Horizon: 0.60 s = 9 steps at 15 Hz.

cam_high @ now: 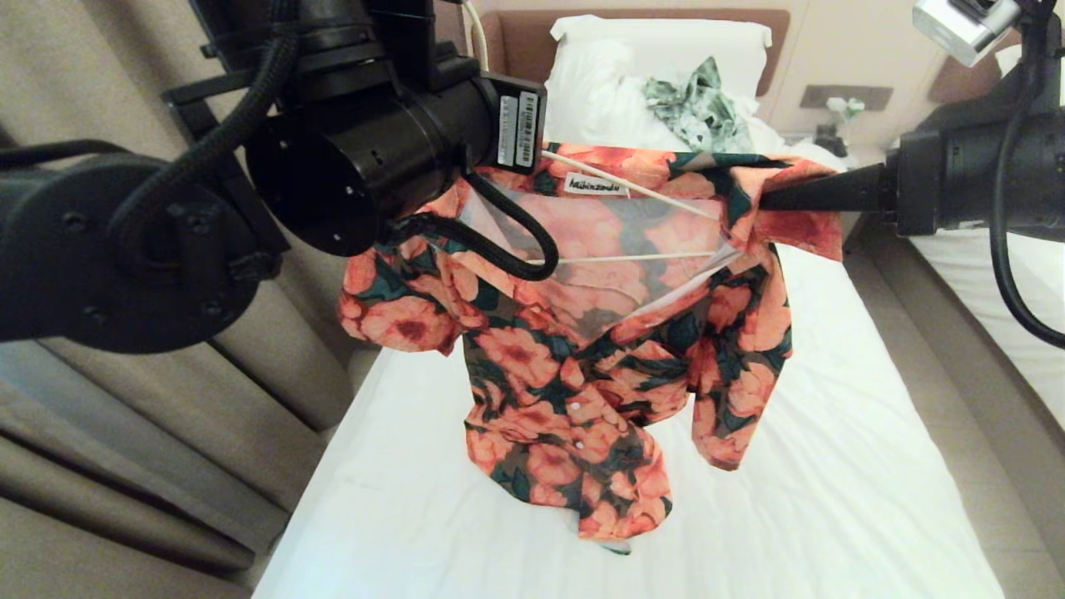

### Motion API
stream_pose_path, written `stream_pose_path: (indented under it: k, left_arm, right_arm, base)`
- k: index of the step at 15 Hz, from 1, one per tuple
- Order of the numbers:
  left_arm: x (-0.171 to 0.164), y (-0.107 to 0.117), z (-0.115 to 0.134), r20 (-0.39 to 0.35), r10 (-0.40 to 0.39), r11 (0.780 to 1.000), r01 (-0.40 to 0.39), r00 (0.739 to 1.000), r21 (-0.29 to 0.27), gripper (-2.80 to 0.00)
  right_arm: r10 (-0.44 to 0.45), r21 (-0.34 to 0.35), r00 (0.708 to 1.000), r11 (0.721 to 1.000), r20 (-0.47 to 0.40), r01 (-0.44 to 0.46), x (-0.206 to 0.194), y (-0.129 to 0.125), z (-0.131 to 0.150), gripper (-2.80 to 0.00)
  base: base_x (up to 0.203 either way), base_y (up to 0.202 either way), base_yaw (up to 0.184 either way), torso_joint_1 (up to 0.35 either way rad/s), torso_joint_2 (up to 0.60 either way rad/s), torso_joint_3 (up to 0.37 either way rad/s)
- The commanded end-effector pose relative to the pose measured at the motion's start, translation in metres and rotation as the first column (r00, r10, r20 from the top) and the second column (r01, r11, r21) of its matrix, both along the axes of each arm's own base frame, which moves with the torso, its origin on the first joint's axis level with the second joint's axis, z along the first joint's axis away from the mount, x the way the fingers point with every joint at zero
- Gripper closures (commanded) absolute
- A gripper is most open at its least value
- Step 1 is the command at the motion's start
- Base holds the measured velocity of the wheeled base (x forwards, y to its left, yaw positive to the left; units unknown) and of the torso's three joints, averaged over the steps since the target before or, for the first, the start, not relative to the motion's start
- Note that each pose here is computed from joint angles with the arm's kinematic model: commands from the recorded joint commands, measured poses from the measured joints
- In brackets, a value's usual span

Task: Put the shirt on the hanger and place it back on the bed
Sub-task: Take the clothes hanger out of the clothes

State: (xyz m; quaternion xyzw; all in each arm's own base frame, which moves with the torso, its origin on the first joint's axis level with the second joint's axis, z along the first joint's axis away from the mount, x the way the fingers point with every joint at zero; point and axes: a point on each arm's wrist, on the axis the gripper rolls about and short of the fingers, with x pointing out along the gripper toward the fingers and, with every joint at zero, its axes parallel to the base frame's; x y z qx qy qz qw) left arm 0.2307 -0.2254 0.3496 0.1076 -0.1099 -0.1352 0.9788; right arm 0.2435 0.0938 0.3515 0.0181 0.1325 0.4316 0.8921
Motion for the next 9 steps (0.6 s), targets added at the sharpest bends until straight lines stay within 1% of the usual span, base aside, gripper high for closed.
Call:
stream_pose_path:
  k: [1,4,6,9]
  left_arm:
    - [-0.006,0.006,0.003,0.006,0.003,1.0,-0.003,1.0,-0.007,0.0]
    - [-0.009,0.013,0.002,0.001,0.011,1.0,-0.011,1.0,-0.004,0.0]
    - [-0.007,0.019,0.002,-0.004,0.023,0.999,-0.023,1.0,-0.024,0.0]
    - [-0.011,0.021,0.005,0.003,0.021,0.999,-0.021,1.0,-0.031,0.0]
  right_arm:
    - [-0.038,0.003,0.999,0.999,0.008,0.038,0.0,-0.012,0.002,0.0]
    - [-0.084,0.002,0.996,0.996,0.007,0.084,0.003,-0.023,0.002,0.0]
    - [-0.115,0.004,0.993,0.993,0.008,0.115,0.005,-0.032,0.003,0.0]
    - [-0.135,0.001,0.991,0.991,-0.002,0.135,0.008,-0.036,0.0,0.0]
  base:
    - [0.0,0.0,0.0,0.0,0.0,0.0]
    - [0.0,0.0,0.0,0.0,0.0,0.0]
    - [0.0,0.0,0.0,0.0,0.0,0.0]
    - [0.0,0.0,0.0,0.0,0.0,0.0]
